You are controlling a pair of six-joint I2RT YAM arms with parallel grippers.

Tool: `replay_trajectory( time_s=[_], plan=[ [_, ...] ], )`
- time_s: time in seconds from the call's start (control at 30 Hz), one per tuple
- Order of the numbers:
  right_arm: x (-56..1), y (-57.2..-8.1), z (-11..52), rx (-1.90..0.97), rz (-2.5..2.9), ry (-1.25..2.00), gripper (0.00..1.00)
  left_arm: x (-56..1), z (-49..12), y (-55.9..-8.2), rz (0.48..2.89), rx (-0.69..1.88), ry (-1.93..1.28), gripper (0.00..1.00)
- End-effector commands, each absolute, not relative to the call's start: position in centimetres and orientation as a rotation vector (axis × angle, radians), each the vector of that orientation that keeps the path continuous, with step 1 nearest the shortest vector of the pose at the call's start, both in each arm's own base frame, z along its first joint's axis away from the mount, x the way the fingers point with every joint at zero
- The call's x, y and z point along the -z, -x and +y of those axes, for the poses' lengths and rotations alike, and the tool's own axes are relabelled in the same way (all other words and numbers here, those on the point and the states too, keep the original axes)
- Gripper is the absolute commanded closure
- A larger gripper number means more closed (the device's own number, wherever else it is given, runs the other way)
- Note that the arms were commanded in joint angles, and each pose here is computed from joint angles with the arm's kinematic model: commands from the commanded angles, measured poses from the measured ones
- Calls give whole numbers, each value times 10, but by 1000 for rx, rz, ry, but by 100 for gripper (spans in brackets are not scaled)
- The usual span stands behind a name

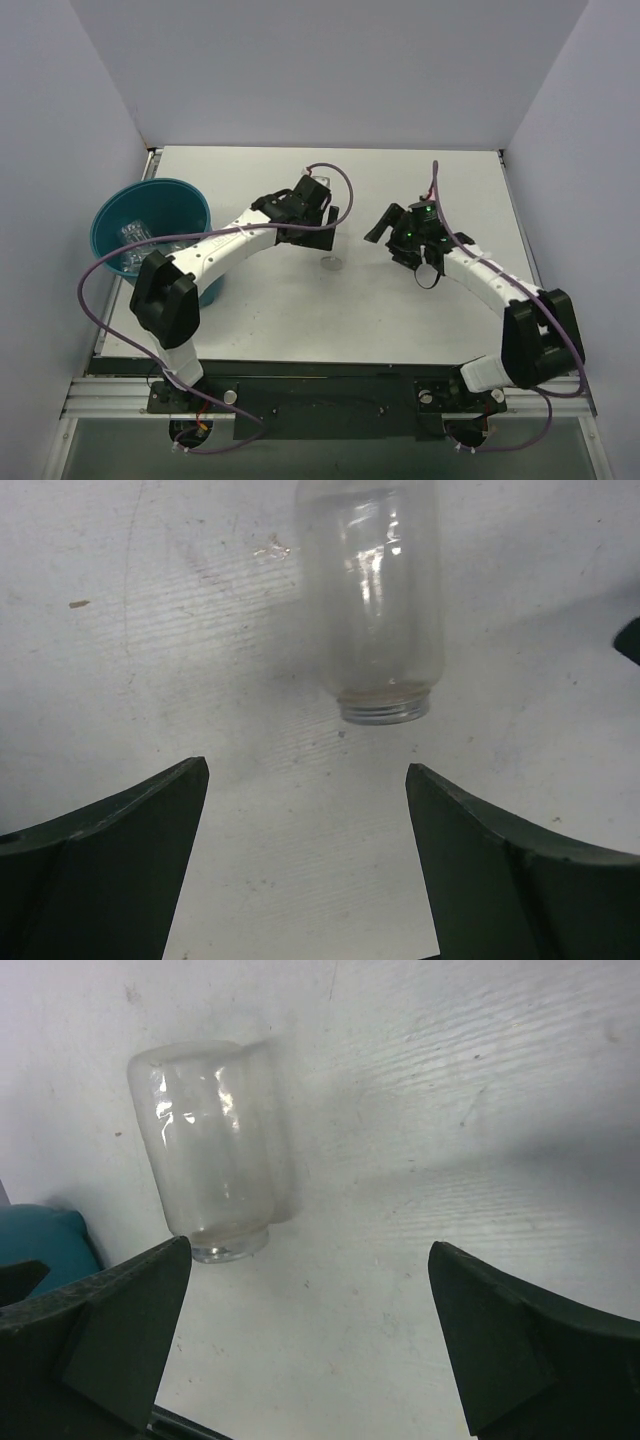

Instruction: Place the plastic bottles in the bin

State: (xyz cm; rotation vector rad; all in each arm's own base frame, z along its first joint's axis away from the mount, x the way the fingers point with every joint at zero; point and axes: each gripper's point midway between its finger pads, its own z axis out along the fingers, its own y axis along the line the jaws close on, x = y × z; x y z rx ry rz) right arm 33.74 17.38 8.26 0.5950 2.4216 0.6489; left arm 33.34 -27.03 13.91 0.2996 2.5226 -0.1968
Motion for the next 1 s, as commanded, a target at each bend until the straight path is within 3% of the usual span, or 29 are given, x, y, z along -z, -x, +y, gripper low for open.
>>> replay_trajectory(
  time_s=[0.0, 0.17, 0.37, 0.6, 0.8, 0.97],
  plan=[
    [-108, -322, 110, -416, 2364, -604, 0, -161, -307, -356, 2445, 386, -158, 8],
    [-133, -304, 59, -299, 2289, -626, 0, -137, -311, -383, 2452, 267, -106, 8],
    [-137, -288, 59, -332, 2264, -629, 0, -85, -293, -410, 2504, -43, -142, 9],
    [-133, -283, 63, -357, 2276, -612, 0, -55, -290, -412, 2534, -120, -107, 9],
    [-140, -289, 61, -332, 2272, -590, 0, -73, -285, -411, 2498, -142, -126, 41],
    [-140, -299, 67, -359, 2276, -584, 0, -161, -281, -408, 2385, -49, -148, 47]
  ],
)
